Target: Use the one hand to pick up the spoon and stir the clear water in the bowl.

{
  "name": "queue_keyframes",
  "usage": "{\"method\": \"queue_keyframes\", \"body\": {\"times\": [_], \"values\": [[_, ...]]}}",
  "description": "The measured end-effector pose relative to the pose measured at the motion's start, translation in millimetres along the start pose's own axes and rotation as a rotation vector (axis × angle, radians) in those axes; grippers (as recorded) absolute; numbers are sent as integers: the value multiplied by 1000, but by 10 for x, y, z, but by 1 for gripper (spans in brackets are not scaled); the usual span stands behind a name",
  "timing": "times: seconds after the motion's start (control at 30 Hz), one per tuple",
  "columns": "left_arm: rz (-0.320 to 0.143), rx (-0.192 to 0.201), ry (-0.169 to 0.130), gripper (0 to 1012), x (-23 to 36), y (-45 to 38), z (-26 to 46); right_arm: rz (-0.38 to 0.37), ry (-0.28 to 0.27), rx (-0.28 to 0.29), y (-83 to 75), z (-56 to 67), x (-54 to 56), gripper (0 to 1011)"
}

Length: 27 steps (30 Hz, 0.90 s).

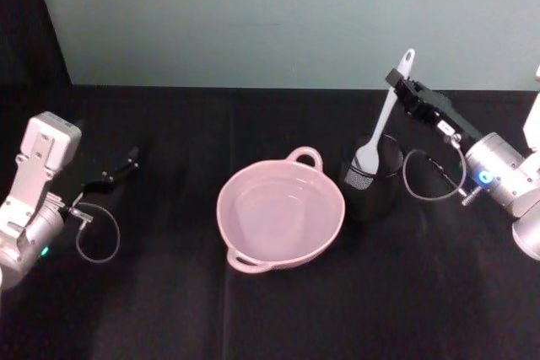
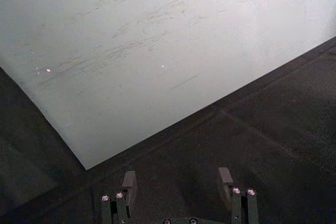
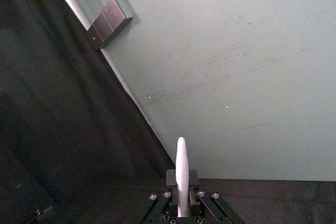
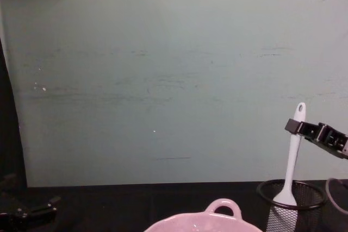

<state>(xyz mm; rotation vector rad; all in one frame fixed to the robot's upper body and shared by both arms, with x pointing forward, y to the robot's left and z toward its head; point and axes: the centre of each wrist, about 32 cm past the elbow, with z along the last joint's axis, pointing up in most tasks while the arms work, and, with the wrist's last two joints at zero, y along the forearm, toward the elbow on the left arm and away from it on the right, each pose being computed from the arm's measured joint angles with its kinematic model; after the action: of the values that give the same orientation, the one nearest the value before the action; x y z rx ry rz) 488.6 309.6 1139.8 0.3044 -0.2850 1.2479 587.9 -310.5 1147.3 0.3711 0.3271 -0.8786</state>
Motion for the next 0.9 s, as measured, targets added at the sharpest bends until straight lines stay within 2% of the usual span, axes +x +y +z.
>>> {"method": "queue_keyframes", "body": {"times": [0.9], "values": [[0, 0, 0, 1011, 0, 0, 0, 31, -18, -46, -95, -99, -9, 116]]}}
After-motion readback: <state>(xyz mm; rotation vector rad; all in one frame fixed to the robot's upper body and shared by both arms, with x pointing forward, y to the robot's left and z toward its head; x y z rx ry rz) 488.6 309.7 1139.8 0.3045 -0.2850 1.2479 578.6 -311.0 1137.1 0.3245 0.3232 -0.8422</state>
